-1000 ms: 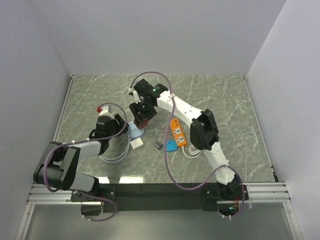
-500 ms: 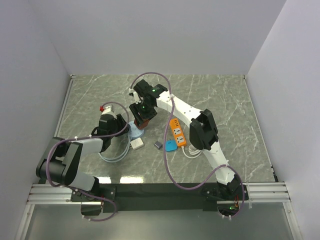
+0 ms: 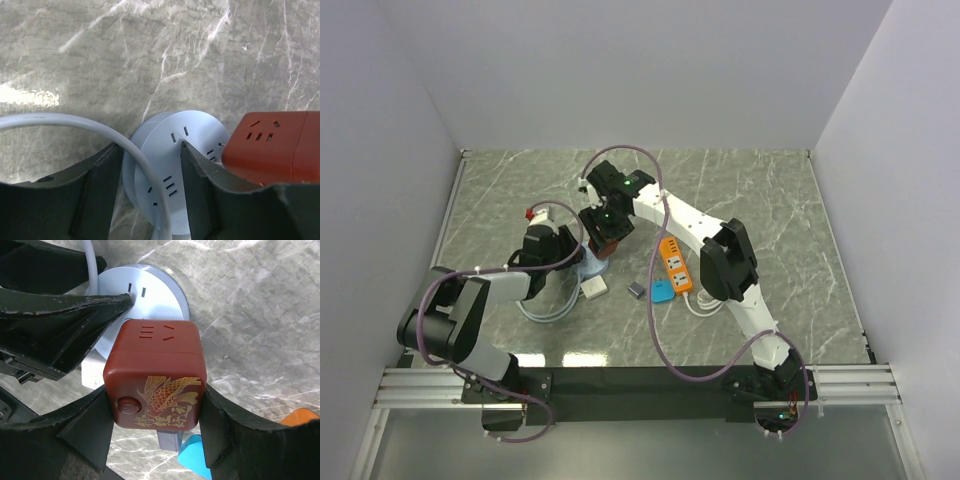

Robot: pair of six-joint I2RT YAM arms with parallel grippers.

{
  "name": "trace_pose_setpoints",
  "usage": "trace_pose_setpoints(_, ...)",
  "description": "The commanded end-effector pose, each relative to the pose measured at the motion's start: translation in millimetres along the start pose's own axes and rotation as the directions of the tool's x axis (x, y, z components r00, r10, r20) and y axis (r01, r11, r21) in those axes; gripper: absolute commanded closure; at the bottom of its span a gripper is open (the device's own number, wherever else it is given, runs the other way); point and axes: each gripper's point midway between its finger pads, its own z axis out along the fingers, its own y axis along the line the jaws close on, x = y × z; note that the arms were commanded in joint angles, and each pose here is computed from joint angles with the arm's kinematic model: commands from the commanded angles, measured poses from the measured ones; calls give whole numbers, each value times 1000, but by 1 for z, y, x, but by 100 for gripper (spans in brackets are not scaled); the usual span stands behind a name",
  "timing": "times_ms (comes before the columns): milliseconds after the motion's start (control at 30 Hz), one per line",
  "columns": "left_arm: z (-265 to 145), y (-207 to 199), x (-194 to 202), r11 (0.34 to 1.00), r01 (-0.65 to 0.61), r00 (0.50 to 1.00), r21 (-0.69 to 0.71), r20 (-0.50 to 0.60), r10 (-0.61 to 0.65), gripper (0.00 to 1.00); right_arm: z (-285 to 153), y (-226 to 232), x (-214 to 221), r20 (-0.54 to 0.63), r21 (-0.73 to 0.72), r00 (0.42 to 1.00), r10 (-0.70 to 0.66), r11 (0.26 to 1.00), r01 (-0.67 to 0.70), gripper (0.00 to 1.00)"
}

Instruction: Insert the plug

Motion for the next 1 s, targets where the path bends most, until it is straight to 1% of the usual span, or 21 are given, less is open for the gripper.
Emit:
trace_pose_setpoints(0,4,-2,2,1000,-7,1000,-4,-17,7,45,2,-6,10,-38,58,999,-18,998,20,100)
trace_pose_setpoints(500,5,-4,1,1000,-11,1000,-1,-19,11,45,3,-6,11,-59,46,995,-76,996,78,100)
trace_pose_setpoints(667,6,-4,3,1000,-11,1000,0,-27,11,45,7,-8,9,-69,45,995,-68,996,71,100)
trace_pose_setpoints(967,7,-3,3,1000,-12,1000,0,-29,12,45,16,-11,20,-107,44,993,-52,997,57,100)
